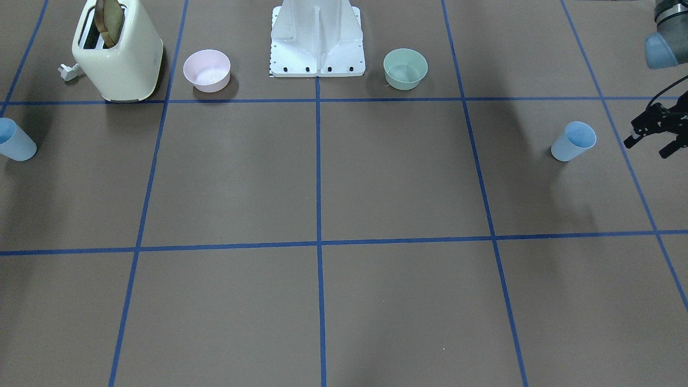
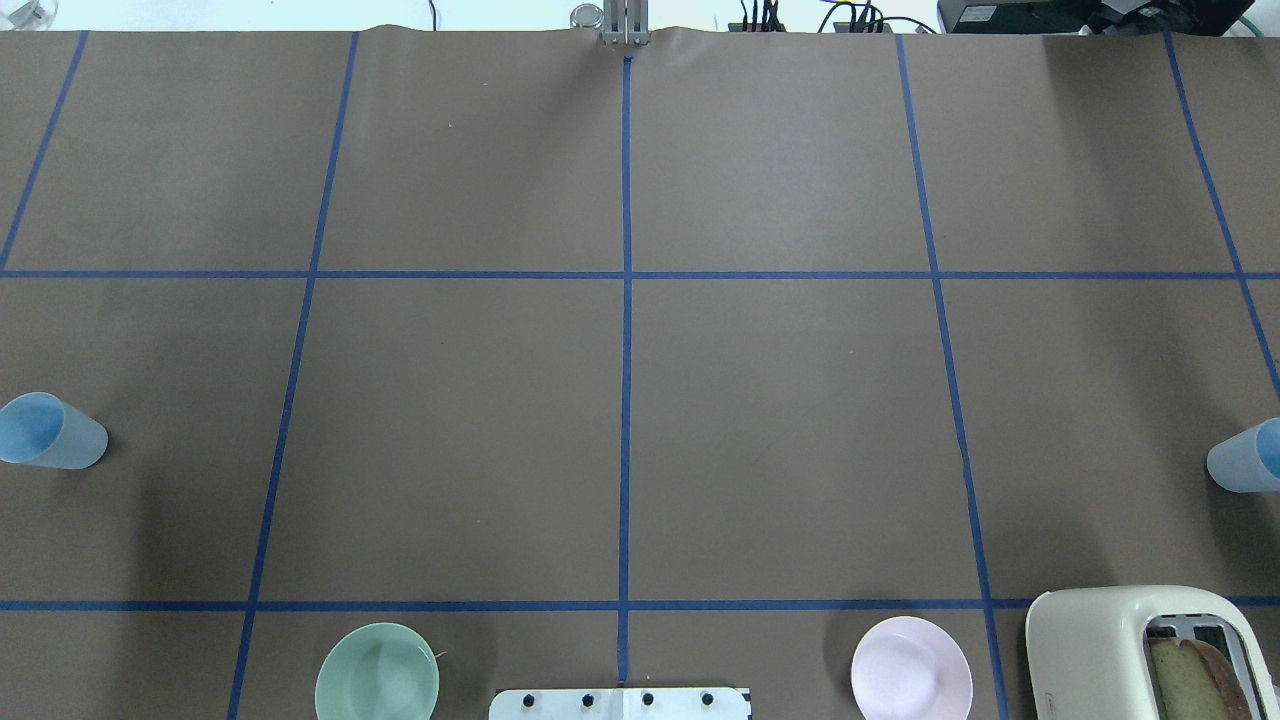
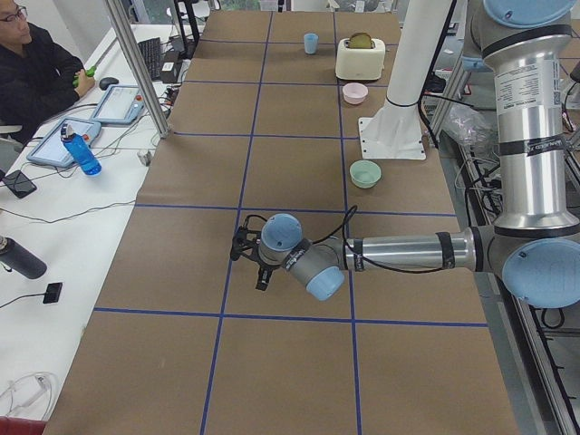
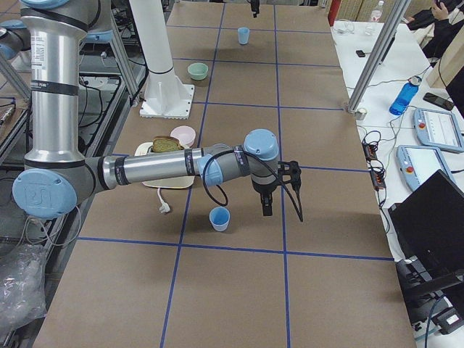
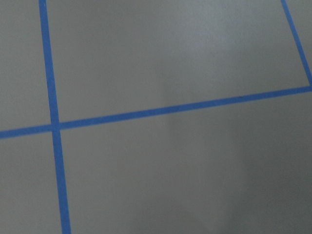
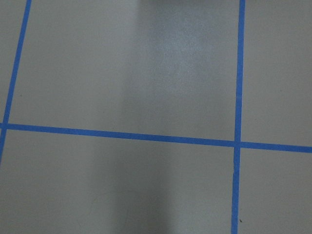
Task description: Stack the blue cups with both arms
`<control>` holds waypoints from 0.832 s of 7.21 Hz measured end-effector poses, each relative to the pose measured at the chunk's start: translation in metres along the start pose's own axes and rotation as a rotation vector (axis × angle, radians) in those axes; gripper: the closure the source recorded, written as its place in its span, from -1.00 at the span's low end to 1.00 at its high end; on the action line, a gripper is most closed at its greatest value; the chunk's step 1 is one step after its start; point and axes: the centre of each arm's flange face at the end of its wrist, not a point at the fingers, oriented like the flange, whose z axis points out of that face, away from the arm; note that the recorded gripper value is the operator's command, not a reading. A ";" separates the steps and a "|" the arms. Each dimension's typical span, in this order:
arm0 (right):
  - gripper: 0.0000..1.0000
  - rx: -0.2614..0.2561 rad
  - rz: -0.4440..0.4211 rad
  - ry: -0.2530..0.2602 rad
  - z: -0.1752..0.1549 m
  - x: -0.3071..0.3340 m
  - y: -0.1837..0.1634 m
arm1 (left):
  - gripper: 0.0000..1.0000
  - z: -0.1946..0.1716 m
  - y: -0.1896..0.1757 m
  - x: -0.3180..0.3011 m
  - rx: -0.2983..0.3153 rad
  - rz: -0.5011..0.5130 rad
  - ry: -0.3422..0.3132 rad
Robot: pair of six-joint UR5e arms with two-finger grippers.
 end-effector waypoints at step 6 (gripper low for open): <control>-1.00 -0.052 0.047 -0.010 0.014 0.022 0.038 | -0.97 0.051 0.028 0.039 -0.038 0.014 -0.024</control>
